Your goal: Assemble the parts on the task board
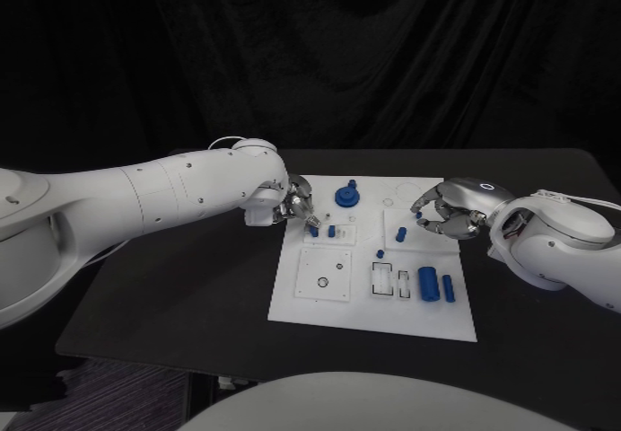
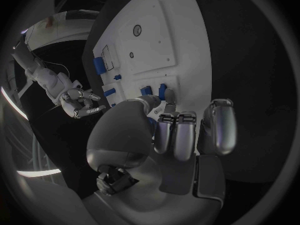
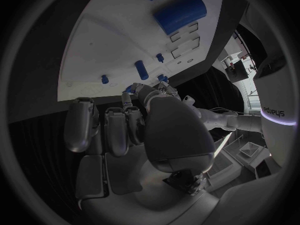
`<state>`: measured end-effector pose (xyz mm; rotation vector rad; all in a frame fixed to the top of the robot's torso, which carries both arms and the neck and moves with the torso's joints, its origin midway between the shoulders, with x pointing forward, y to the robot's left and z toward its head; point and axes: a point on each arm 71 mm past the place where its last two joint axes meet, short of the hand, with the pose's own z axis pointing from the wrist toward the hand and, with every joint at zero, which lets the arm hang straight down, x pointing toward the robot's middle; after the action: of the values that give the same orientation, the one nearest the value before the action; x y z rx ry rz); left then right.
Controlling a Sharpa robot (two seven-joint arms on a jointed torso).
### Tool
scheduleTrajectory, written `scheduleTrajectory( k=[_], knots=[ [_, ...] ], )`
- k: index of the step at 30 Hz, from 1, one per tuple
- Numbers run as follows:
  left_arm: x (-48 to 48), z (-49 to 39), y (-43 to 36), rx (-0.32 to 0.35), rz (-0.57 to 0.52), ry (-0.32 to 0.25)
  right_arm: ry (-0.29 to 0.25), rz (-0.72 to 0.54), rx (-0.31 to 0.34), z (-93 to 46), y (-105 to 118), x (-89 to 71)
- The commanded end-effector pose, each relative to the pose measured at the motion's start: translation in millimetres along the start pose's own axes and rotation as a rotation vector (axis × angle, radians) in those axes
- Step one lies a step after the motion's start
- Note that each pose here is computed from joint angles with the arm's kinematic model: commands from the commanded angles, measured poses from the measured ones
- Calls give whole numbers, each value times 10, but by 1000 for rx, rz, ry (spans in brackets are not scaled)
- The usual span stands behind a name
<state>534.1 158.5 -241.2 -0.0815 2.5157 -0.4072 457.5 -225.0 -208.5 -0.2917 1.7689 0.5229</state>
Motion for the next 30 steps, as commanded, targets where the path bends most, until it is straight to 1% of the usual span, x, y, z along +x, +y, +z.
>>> scheduleTrajectory(
  k=[1, 9, 15, 17, 18, 19, 26, 30],
  knots=[
    [21, 3, -23, 33, -15, -21, 6, -2, 24, 0, -21, 10],
    [5, -36, -31, 79, -45, -90, 6, 2, 34, 0, -40, 9],
    [-16, -88, -7, 96, -83, -173, 7, 16, 41, 0, -52, 10],
    [-19, -117, 8, 103, -99, -206, 7, 18, 43, -4, -57, 10],
    [-20, -146, 22, 110, -111, -236, 6, 19, 45, -7, -63, 9],
    [-20, -157, 28, 112, -114, -247, 6, 20, 45, -9, -65, 8],
    [-13, -280, 93, 135, -87, -364, 3, 22, 47, -19, -74, 5],
    [53, -337, 151, 141, -53, -444, 4, 22, 45, -19, -69, 7]
  ],
)
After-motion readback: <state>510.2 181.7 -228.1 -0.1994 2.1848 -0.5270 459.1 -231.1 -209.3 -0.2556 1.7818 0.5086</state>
